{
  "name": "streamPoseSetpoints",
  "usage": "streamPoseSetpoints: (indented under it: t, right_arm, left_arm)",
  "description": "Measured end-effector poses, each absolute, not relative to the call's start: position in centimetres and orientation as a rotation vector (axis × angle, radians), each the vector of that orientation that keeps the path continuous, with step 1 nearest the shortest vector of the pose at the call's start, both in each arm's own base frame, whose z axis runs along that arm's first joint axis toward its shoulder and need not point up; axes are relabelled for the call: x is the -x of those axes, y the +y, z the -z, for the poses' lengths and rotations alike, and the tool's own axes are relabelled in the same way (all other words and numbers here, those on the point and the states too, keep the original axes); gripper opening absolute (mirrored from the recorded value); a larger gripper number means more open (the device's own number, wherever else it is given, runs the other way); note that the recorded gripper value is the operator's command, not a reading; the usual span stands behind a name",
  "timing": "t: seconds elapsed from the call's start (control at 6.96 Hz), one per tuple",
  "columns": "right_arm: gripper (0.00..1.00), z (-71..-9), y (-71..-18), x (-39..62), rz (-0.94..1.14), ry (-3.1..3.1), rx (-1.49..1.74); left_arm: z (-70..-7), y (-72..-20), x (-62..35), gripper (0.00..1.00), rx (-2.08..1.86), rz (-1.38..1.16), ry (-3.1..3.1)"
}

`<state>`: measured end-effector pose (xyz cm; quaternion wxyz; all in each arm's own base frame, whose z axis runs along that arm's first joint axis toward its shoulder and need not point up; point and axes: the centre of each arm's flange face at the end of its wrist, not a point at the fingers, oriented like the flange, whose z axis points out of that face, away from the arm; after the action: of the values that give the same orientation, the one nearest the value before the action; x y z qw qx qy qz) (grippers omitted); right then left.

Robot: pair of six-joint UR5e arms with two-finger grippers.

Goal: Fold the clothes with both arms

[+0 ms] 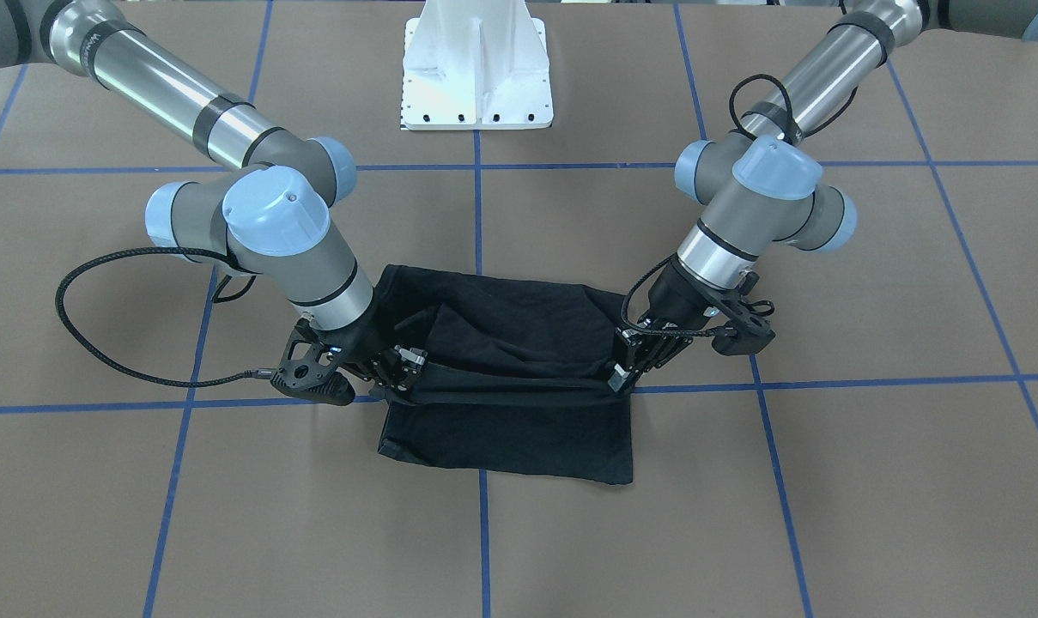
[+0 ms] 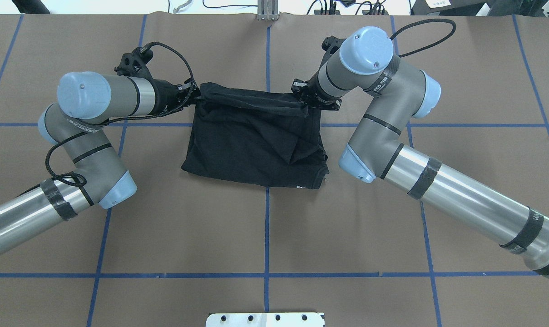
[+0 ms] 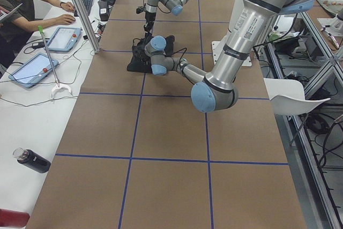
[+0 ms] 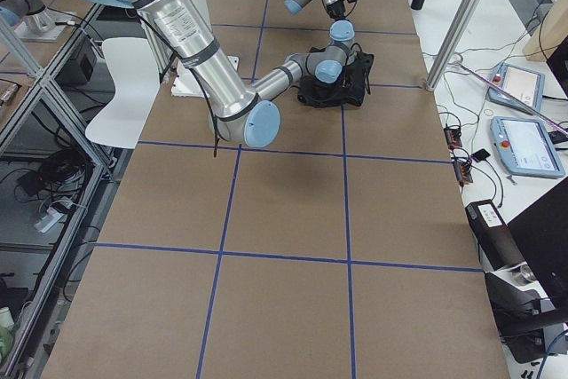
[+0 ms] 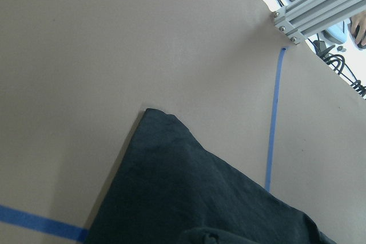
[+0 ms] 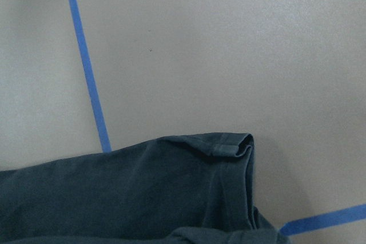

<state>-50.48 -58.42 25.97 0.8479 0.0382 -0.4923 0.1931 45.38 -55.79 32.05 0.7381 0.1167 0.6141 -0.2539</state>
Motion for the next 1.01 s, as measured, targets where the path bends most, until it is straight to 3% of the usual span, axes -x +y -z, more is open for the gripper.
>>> streamPoseSetpoints:
  t: [1.01]
  right_arm:
    - [0.99,-24.1,-60.7,47.6,-0.391,-1.049,-0.134]
  left_arm:
    - [-31.4,-58.7,-40.9,1.0,-0.254,0.58,1.363]
